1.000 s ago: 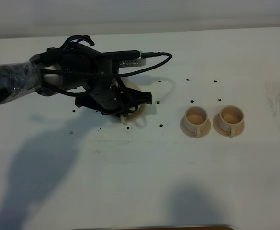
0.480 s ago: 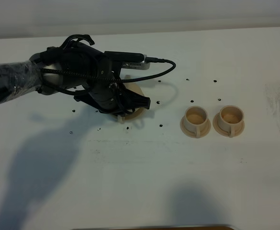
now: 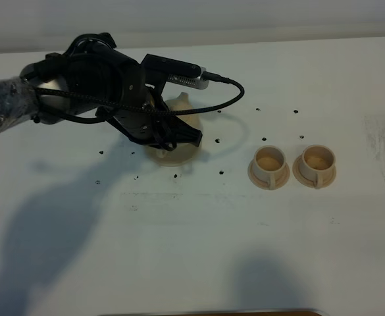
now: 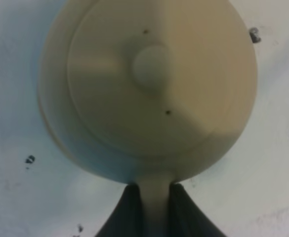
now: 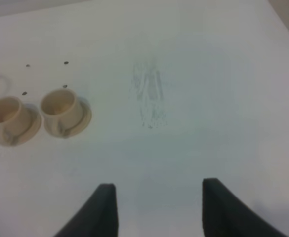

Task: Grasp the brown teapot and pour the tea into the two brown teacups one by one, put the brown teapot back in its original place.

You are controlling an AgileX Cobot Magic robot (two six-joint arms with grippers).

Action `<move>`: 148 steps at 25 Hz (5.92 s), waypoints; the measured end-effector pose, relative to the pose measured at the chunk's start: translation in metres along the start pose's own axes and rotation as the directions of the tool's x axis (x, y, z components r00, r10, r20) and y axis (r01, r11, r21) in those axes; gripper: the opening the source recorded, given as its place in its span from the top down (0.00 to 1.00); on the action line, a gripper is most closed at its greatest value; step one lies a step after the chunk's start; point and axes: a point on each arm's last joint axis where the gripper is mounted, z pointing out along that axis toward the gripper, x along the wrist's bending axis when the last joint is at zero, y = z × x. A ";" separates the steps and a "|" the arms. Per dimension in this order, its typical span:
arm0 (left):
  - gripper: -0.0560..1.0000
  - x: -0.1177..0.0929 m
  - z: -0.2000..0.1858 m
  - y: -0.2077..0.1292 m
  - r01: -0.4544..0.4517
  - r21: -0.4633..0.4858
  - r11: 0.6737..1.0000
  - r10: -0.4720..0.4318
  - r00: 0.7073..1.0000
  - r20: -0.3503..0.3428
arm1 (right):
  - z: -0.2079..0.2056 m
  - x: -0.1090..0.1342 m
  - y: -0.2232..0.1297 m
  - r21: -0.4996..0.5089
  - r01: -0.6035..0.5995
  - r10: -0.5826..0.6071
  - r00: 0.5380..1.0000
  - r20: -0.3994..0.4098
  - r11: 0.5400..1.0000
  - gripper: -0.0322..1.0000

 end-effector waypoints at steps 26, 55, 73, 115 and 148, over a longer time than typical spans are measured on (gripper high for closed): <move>0.87 -0.051 -0.028 0.063 -0.576 -0.145 0.804 0.592 0.799 0.106 | 0.000 0.000 0.000 0.001 -0.001 0.001 1.000 -0.002 1.000 0.57; 0.87 -0.098 -0.005 0.074 -0.871 -0.192 0.453 0.887 0.461 0.003 | 0.000 0.000 0.000 0.001 -0.001 0.001 1.000 -0.002 1.000 0.57; 0.87 -0.101 0.008 0.075 -0.959 -0.185 0.216 0.970 0.232 -0.068 | 0.000 0.000 0.000 0.001 -0.001 0.001 1.000 -0.002 1.000 0.57; 0.87 -0.117 0.015 0.078 -0.948 -0.120 -0.295 0.934 -0.260 -0.245 | 0.000 0.000 0.000 0.001 -0.001 0.001 1.000 -0.002 1.000 0.57; 0.87 -0.130 0.033 0.077 -0.871 -0.030 -0.490 0.832 -0.457 -0.313 | 0.000 0.000 0.000 0.001 -0.001 0.001 1.000 -0.002 1.000 0.57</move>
